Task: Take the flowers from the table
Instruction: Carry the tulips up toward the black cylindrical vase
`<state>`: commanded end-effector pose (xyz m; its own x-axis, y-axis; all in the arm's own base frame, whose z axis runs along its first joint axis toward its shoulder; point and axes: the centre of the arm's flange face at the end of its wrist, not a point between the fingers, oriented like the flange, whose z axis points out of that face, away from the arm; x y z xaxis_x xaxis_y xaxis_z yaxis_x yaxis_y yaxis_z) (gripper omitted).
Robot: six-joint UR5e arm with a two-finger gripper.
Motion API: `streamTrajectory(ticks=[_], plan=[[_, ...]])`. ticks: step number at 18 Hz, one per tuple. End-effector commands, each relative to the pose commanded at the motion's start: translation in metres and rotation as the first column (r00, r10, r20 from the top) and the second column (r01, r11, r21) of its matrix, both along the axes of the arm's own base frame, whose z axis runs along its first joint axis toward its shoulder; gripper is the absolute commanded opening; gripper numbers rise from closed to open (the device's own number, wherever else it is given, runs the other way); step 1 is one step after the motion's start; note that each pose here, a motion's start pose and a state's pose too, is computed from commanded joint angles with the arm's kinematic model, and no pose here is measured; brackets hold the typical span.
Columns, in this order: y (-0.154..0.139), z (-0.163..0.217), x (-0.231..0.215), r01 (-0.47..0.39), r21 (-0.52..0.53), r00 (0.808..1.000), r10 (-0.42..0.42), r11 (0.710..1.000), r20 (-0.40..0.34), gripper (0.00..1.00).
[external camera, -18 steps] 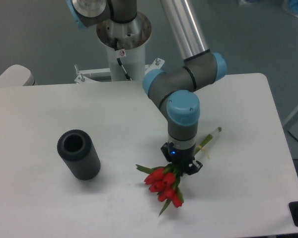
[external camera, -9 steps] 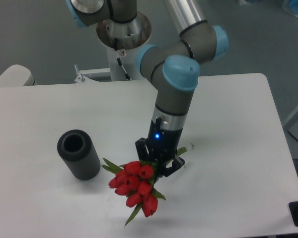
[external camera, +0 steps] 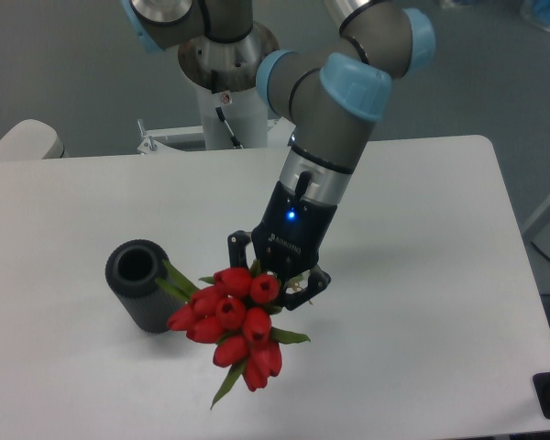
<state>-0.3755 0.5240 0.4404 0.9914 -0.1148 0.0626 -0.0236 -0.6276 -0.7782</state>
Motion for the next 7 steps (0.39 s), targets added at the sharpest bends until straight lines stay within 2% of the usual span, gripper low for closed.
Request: streamTrajectory(ticks=[7], plan=[[-0.0033,0.0087,0.0128,0.008,0.008,1.0,-0.008,1.0,-0.006,0.17]])
